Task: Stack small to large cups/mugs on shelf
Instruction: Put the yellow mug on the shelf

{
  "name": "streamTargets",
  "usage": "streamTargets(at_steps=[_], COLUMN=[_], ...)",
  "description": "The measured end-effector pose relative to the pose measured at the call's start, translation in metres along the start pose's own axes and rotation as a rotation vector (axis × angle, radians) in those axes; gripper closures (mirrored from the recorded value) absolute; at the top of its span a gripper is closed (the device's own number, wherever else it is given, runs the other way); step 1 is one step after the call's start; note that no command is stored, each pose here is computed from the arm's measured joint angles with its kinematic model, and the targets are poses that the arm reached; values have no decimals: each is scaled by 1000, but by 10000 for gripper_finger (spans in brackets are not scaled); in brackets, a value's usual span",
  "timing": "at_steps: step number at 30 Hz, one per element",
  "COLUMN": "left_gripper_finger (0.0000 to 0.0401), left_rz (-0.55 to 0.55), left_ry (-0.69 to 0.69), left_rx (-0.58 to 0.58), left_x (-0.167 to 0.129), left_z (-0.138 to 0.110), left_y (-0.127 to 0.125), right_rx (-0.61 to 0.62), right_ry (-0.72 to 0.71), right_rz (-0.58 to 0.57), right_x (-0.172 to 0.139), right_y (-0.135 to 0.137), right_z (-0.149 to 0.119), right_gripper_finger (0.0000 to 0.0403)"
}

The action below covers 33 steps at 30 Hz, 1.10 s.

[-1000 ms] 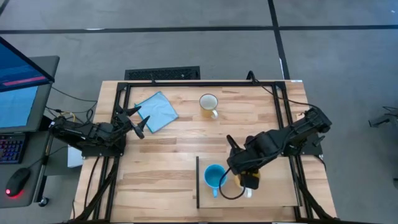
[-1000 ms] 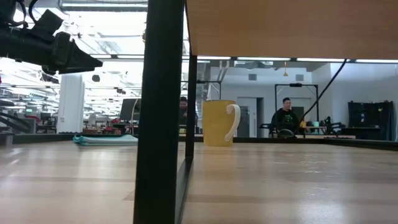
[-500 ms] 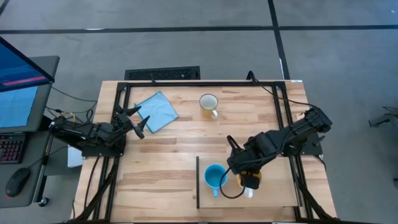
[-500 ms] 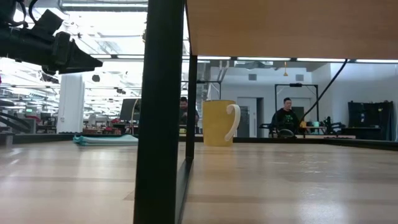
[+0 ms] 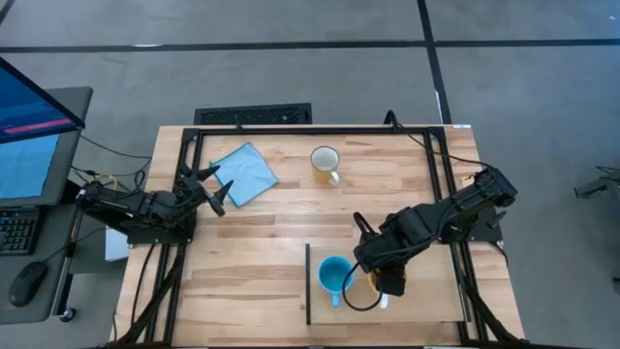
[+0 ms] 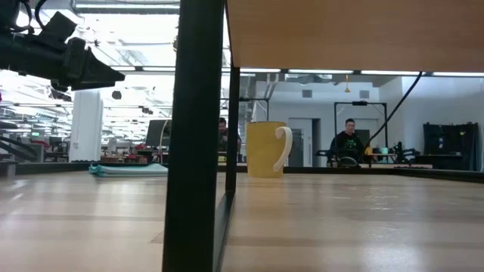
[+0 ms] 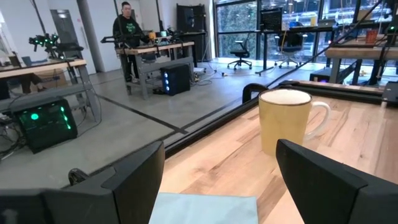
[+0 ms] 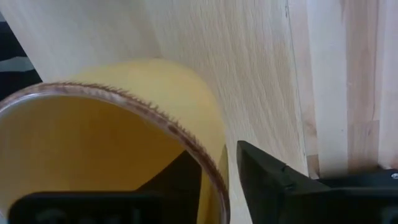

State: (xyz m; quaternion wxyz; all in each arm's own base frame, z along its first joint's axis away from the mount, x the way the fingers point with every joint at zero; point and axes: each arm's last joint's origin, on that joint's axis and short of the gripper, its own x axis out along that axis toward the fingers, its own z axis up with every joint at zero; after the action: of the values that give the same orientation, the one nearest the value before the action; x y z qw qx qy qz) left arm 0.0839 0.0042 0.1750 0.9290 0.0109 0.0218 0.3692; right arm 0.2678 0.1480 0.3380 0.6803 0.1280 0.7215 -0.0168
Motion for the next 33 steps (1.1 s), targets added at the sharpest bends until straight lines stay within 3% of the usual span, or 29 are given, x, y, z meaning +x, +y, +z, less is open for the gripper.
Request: streamTargets(at_steps=[13, 33], left_gripper_finger=[100, 100], left_rz=[0, 0], left_ry=[0, 0], left_rx=[-34, -34], left_x=[0, 0], left_z=[0, 0], left_y=[0, 0], right_rx=[-75, -246], right_ry=[-10, -80], right_rz=[3, 13], right_x=[0, -2], right_y=[-1, -3], right_z=[2, 11], right_gripper_finger=[248, 249])
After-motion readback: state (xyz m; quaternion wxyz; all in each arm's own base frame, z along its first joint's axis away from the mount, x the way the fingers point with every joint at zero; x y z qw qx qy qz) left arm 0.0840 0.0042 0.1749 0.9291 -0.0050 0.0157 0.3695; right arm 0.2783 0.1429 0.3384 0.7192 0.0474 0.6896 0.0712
